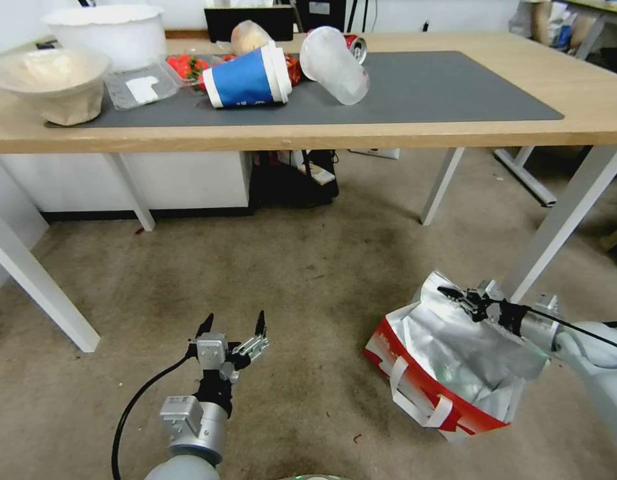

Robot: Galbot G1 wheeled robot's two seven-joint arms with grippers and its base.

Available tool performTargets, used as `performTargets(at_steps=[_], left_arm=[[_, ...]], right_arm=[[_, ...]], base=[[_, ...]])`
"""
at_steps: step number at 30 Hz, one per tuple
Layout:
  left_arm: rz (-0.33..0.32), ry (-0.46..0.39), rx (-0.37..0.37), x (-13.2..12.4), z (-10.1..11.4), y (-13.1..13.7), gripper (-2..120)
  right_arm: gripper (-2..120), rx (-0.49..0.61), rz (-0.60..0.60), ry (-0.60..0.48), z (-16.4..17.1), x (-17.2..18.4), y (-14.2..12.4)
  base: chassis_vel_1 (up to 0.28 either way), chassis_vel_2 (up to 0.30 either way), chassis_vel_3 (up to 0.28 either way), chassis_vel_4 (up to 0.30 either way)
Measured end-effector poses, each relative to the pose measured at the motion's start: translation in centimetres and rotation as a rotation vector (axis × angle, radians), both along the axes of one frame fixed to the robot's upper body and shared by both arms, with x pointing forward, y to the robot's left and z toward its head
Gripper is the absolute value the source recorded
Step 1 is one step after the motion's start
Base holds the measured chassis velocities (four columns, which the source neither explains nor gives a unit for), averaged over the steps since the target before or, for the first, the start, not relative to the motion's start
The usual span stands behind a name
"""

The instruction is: Pick up the food delivery bag from the floor and place it on the table.

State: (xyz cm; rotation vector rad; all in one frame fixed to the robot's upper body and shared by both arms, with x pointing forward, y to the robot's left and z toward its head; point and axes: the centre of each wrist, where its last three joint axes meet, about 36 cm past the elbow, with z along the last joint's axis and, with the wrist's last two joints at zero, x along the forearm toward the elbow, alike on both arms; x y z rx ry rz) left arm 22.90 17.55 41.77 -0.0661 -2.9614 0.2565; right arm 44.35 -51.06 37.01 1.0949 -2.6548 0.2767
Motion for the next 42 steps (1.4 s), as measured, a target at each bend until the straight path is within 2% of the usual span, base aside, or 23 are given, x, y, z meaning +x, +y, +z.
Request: performTargets(at_steps=[5, 11, 19, 32, 37, 42], left_arm=[[0.006, -0.003, -0.002, 0.1, 0.2, 0.1, 100], [0.024, -0.001, -0.013, 0.3, 0.9, 0.5, 100], [0.041, -0.006, -0.017, 0.4, 1.3, 1.0, 100], [0.050, -0.012, -0.036, 0.7, 1.6, 1.4, 100], [0.062, -0.019, -0.037, 0.7, 1.7, 1.4, 100], [0.068, -0.024, -0.038, 0.7, 1.8, 1.4, 100]], right_arm=[[0, 0.086, 0.066, -0.030, 1.8, -0.9, 1.3], [0, 0.212, 0.177, -0.044, 4.2, -1.6, 4.0], [0, 0.390, 0.326, -0.002, 6.1, -2.0, 7.5], [0, 0.579, 0.501, 0.093, 6.6, -3.3, 10.4], [0, 0.666, 0.532, 0.116, 6.4, -3.9, 11.4], [0, 0.701, 0.544, 0.121, 6.1, -4.3, 12.2]], base=[[0.000, 0.000, 0.000, 0.000], [0.000, 0.000, 0.000, 0.000], [0.000, 0.000, 0.000, 0.000], [0.000, 0.000, 0.000, 0.000], [0.000, 0.000, 0.000, 0.000], [0.000, 0.000, 0.000, 0.000]])
